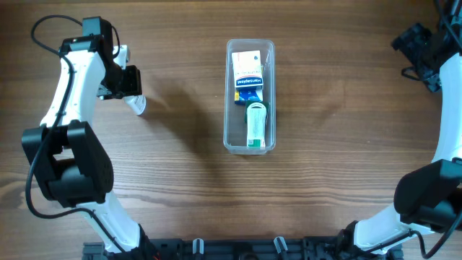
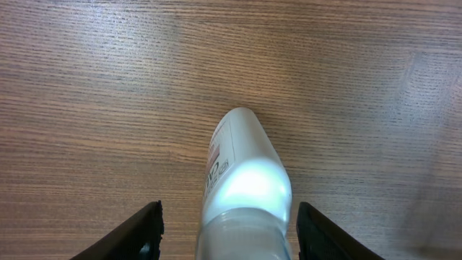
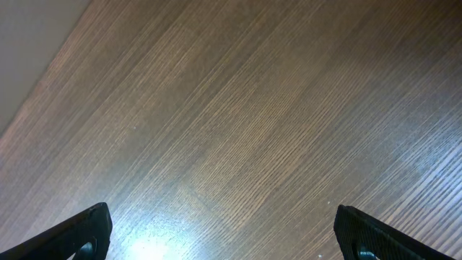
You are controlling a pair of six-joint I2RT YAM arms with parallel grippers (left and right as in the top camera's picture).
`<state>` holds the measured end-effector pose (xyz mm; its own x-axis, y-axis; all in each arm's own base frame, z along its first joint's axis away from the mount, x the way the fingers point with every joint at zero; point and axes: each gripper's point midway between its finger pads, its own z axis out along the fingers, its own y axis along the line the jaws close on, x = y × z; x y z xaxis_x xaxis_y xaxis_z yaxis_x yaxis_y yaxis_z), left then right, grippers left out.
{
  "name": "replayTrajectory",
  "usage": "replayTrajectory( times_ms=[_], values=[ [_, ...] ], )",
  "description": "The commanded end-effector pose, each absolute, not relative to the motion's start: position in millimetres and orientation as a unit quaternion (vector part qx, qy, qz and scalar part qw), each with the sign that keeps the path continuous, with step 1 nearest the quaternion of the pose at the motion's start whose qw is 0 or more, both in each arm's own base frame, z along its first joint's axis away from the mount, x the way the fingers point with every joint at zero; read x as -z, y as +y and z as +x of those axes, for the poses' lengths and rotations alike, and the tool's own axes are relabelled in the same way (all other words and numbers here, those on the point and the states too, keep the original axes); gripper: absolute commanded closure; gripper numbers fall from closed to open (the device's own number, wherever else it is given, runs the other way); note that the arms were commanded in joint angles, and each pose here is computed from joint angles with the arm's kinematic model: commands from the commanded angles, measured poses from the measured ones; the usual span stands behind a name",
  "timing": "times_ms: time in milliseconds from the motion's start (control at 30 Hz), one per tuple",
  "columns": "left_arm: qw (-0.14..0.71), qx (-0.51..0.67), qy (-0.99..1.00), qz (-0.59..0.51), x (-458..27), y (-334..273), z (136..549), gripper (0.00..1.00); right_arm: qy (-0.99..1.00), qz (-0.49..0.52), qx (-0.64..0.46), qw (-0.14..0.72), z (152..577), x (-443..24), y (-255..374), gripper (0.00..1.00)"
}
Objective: Pack container
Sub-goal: 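Grasp the white dropper bottle with the left gripper and lift it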
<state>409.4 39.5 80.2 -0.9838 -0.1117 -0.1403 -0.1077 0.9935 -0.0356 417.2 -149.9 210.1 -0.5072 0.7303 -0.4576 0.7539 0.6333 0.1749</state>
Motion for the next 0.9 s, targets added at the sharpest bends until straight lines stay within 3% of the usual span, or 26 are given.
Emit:
replayTrajectory(
  times_ms=[0, 300, 400, 567, 667, 867],
  values=[
    [0.066, 0.024, 0.996, -0.049, -73.0, 35.2, 413.8, 0.4, 0.866, 0.433, 0.019, 0.248, 418.3, -206.1, -148.1, 0.0],
    [0.062, 0.024, 0.997, -0.049, -69.4, 35.2, 413.5, 0.41, 0.866, 0.433, 0.019, 0.248, 418.2, -206.1, -148.2, 0.0],
    [0.061, 0.024, 0.997, -0.049, -69.4, 35.2, 413.3, 0.49, 0.866, 0.433, 0.019, 0.248, 418.3, -206.1, -148.1, 0.0],
    [0.059, 0.024, 0.997, -0.049, -69.3, 35.1, 412.3, 0.51, 0.866, 0.433, 0.019, 0.248, 418.2, -206.1, -148.2, 0.0],
    [0.057, 0.025, 0.997, -0.05, -69.1, 34.9, 411.1, 0.63, 0.866, 0.433, 0.019, 0.248, 418.3, -206.1, -148.1, 0.0],
    [0.046, 0.025, 0.997, -0.05, -68.8, 34.3, 405.7, 0.7, 0.866, 0.433, 0.019, 0.248, 418.2, -206.1, -148.2, 0.0]
  ],
)
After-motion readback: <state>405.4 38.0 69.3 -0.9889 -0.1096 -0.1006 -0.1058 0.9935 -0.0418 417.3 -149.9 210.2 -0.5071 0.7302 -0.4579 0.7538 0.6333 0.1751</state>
